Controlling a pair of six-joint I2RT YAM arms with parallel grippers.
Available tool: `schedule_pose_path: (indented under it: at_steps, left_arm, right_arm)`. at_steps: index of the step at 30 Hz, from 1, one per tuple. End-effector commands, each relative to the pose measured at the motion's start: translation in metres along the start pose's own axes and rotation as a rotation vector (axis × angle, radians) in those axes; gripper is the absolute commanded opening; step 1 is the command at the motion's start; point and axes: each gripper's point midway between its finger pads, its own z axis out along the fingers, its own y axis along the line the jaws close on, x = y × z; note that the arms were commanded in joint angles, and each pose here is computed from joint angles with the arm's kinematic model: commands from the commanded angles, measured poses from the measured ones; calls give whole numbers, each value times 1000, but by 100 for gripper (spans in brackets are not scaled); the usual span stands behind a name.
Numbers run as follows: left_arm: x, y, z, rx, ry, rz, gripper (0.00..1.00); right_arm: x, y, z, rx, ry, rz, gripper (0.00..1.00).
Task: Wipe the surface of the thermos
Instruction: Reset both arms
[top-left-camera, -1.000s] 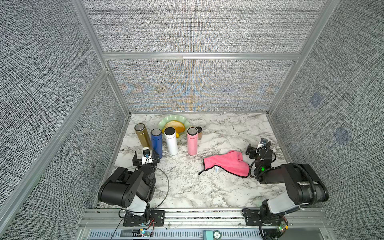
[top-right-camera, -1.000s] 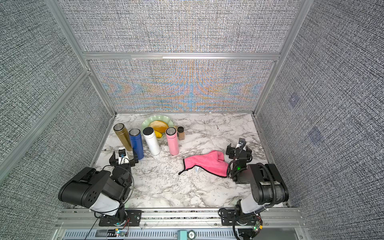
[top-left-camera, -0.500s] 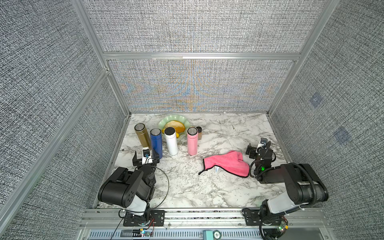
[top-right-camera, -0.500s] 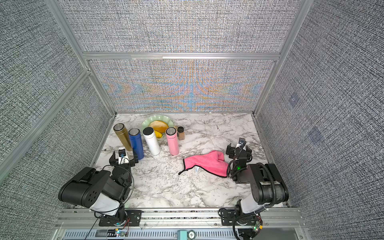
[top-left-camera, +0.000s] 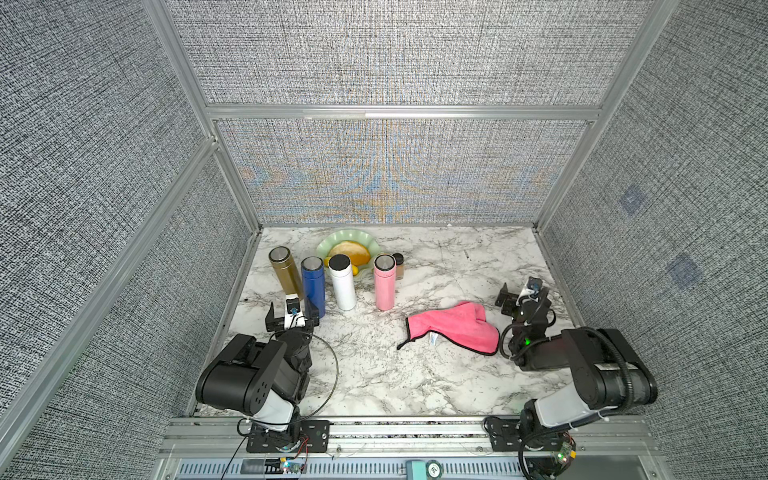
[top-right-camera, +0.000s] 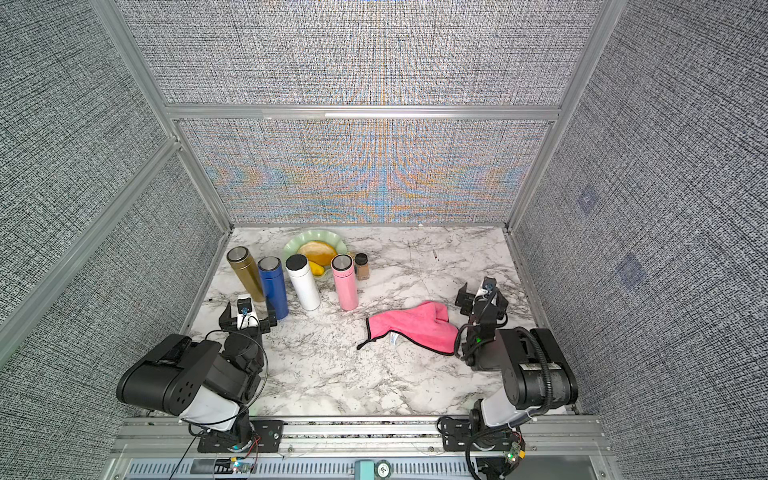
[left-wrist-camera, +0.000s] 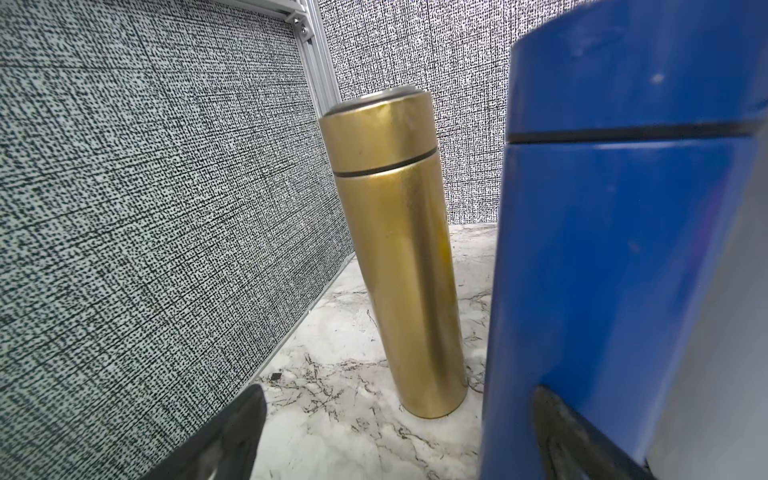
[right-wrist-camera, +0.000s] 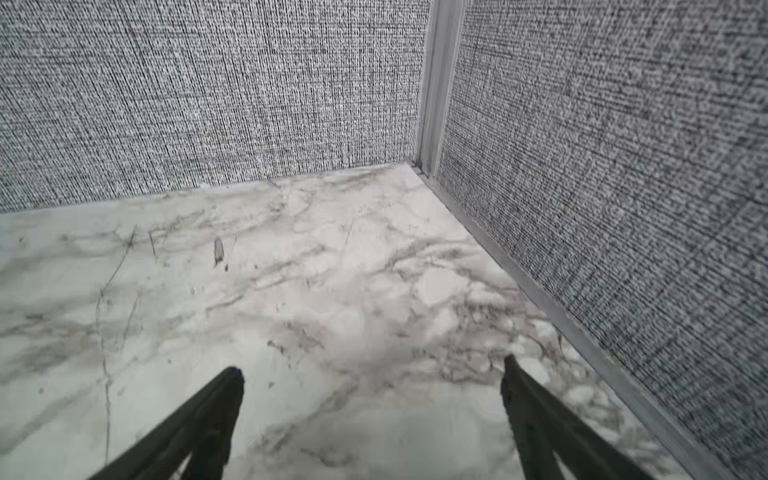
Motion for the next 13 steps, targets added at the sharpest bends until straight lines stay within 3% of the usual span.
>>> schedule_pose_path:
  at_steps: [1, 13]
  left_arm:
    - [-28, 8, -6, -21, -117, -67, 99]
    - [-28, 8, -6, -19, -118, -67, 100]
  right_arm:
    - [17, 0, -2, -2, 58, -20, 99]
    - [21, 13, 2, -87, 96, -46, 99]
